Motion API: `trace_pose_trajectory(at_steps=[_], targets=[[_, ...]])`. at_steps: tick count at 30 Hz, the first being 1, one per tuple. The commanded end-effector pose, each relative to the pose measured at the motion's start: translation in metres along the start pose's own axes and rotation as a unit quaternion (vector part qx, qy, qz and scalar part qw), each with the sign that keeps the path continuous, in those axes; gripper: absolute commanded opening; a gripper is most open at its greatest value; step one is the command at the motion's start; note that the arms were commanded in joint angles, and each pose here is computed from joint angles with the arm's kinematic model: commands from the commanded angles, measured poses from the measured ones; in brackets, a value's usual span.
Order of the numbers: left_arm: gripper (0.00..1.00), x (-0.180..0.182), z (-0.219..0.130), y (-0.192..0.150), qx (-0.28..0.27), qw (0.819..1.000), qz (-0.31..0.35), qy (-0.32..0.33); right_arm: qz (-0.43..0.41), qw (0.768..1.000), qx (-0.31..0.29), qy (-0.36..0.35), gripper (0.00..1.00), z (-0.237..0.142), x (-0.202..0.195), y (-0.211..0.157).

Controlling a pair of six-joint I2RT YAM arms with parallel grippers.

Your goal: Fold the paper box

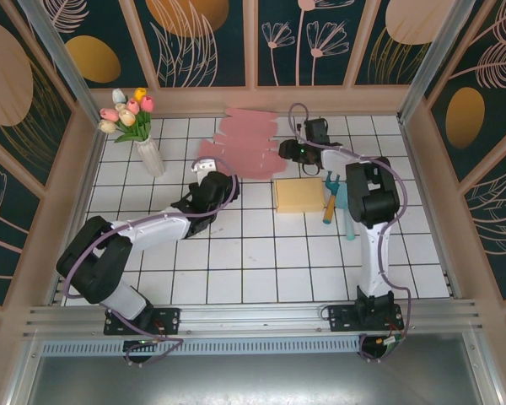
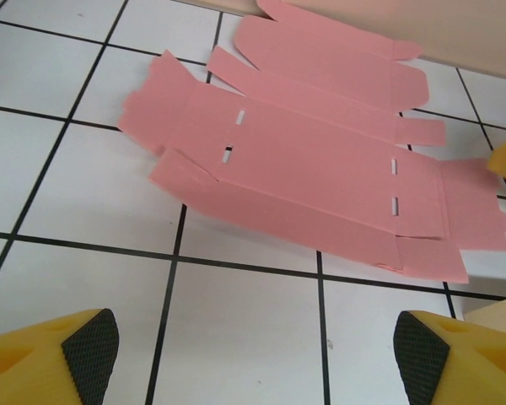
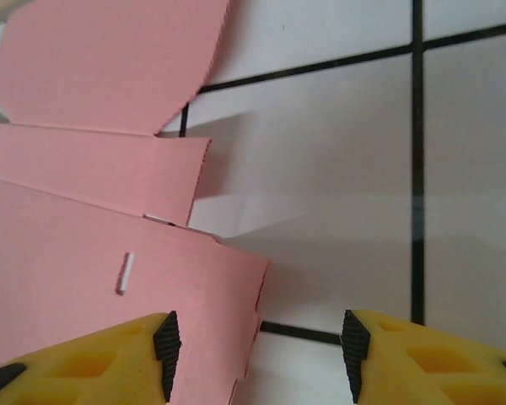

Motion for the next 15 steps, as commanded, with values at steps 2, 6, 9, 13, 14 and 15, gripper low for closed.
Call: trace_pose_trajectory(at_steps=[2, 6, 9, 13, 14, 15], targets=[[0.87, -0.005, 0.001, 0.003, -0.015, 1.0, -0.004, -0.021, 0.001, 0.999, 0.025, 0.041, 0.52, 0.02, 0.018, -0.009], [0.87, -0.002, 0.002, 0.003, -0.019, 1.0, 0.001, -0.008, -0.01, 0.998, 0.007, 0.068, 0.22, 0.026, 0.035, 0.001], [0.87, 0.0, -0.002, 0.005, -0.024, 1.0, -0.001, -0.003, -0.013, 0.997, -0.03, 0.066, 0.0, 0.019, 0.049, 0.031], [0.87, 0.011, -0.018, 0.013, -0.039, 0.999, 0.001, 0.01, -0.05, 0.996, -0.068, 0.039, 0.0, -0.01, 0.08, 0.075], [0.87, 0.014, -0.024, 0.016, -0.046, 0.999, 0.003, 0.011, -0.067, 0.995, -0.07, 0.031, 0.0, -0.019, 0.09, 0.082], [0.87, 0.018, -0.033, 0.02, -0.056, 0.998, 0.003, 0.01, -0.091, 0.993, -0.071, 0.014, 0.0, -0.032, 0.1, 0.089]])
Point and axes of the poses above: each hand's point on the last joint's axis, 136 mm out from that joint toward the fingers, its own z axis out along the fingers, its own x axis along the line the jaws close on, y = z × x, the point moved 7 cm from there along -z, back along the fingers, and after that the axes turned 5 degrees about -z, right-handed, at the moved point
